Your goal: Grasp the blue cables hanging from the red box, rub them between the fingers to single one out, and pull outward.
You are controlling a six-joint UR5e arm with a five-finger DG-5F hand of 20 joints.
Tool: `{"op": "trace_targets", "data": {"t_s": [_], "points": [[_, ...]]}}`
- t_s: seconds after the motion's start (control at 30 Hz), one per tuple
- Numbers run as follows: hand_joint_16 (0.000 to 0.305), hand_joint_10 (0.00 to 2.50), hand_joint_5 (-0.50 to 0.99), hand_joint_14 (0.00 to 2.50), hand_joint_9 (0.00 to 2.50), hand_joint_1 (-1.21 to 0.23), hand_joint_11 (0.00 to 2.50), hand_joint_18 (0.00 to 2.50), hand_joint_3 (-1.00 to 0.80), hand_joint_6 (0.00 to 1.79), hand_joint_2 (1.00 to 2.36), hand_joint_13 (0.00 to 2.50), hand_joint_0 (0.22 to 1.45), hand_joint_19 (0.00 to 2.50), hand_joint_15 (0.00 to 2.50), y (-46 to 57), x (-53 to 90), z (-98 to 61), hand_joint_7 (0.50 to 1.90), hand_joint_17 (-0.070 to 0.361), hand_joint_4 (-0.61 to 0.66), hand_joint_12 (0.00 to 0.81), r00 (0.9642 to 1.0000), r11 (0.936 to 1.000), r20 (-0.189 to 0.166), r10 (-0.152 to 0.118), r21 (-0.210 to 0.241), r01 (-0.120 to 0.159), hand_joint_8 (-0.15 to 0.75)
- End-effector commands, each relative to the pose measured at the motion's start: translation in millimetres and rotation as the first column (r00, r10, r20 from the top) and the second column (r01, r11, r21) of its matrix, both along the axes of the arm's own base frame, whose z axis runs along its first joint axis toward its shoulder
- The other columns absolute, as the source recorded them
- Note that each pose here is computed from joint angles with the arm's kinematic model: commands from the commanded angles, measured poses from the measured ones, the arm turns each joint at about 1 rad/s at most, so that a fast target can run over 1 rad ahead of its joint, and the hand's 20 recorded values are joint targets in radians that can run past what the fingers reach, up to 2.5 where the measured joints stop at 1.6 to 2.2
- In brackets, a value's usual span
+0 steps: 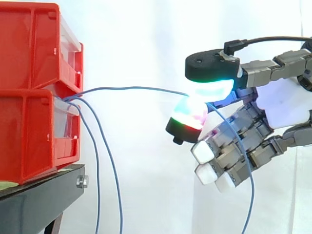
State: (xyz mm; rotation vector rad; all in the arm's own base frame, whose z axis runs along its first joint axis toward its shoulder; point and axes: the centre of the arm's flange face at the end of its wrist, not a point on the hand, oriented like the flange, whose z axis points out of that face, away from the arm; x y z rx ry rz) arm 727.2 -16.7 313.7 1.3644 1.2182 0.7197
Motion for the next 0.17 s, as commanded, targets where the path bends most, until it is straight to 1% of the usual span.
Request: {"op": "trace_targets", "data": {"t_s": [0.0, 0.13], "points": [[0.068, 0.01, -0.06, 0.01, 1.01, -0.8, 0.36, 0.72, -0.04, 0.87, 1.01, 0.85, 0.58, 0.34, 0.41, -0.1, -0.3, 0.1, 1.08, 0.152, -0.05, 0.422, 1.0, 1.0, 0.0, 0.0, 0.0, 0.0, 0.308], [0.068, 0.01, -0.06, 0.01, 1.01, -0.8, 0.36, 0.72, -0.04, 0.87, 1.01, 0.85, 0.58, 0.35, 0.41, 0.1, 0.2, -0.3, 1.08, 0.152, -0.05, 0.424, 1.0, 1.0, 0.0, 0.0, 0.0, 0.0, 0.307]]}}
